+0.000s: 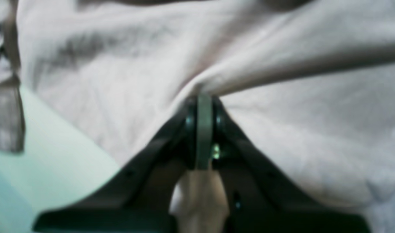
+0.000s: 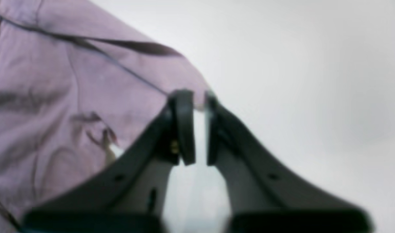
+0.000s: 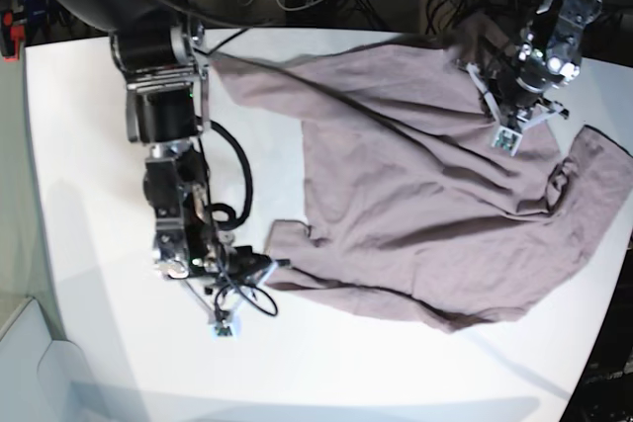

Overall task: Layout the t-shirt on the table in an organized manner, then fold the t-shirt properly
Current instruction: 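Grasp the shirt hem with the right gripper and pull it outward, then move the left gripper over the shirt middle to grasp it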

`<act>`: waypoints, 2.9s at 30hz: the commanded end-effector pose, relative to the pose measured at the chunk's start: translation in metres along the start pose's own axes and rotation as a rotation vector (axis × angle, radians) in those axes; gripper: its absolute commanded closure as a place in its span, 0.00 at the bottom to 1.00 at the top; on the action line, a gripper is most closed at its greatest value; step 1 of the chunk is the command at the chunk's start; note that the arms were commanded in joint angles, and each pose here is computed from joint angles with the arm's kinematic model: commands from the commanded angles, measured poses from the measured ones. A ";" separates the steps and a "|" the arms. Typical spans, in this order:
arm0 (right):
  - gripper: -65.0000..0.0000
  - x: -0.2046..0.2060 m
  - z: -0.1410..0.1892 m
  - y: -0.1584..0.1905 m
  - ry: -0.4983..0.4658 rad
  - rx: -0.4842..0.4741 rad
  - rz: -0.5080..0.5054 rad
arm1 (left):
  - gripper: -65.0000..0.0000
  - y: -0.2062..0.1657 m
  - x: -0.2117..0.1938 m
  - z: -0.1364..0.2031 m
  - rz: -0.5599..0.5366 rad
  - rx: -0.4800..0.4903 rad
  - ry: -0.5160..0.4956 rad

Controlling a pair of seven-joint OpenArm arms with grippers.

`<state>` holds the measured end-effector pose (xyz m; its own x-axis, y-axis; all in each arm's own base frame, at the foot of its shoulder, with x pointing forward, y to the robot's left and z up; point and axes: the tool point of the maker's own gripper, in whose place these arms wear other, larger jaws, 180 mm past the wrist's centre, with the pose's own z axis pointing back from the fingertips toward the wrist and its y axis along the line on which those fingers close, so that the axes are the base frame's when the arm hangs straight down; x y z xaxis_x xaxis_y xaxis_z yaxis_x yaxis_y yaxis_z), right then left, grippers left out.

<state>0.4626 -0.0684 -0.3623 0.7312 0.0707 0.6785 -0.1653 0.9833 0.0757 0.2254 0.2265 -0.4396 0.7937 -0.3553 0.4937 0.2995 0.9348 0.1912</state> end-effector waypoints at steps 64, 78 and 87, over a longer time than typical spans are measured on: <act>1.00 -0.024 0.145 -0.194 -0.165 -0.436 -0.042 | 1.00 -0.168 0.114 0.028 -0.212 -0.314 -0.141; 1.00 -0.028 0.144 -0.194 -0.157 -0.436 -0.044 | 1.00 -0.117 0.037 -0.015 -0.253 -0.209 0.071; 1.00 -0.029 0.145 -0.196 -0.153 -0.442 -0.046 | 1.00 -0.031 0.024 -0.017 -0.316 -0.053 0.088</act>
<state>0.3692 -0.2816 -0.3089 0.6606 0.0176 0.7506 0.1742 0.9688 -0.1760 0.2591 0.1727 -0.4372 0.6534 -0.6203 0.4339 0.5608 0.7817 0.2729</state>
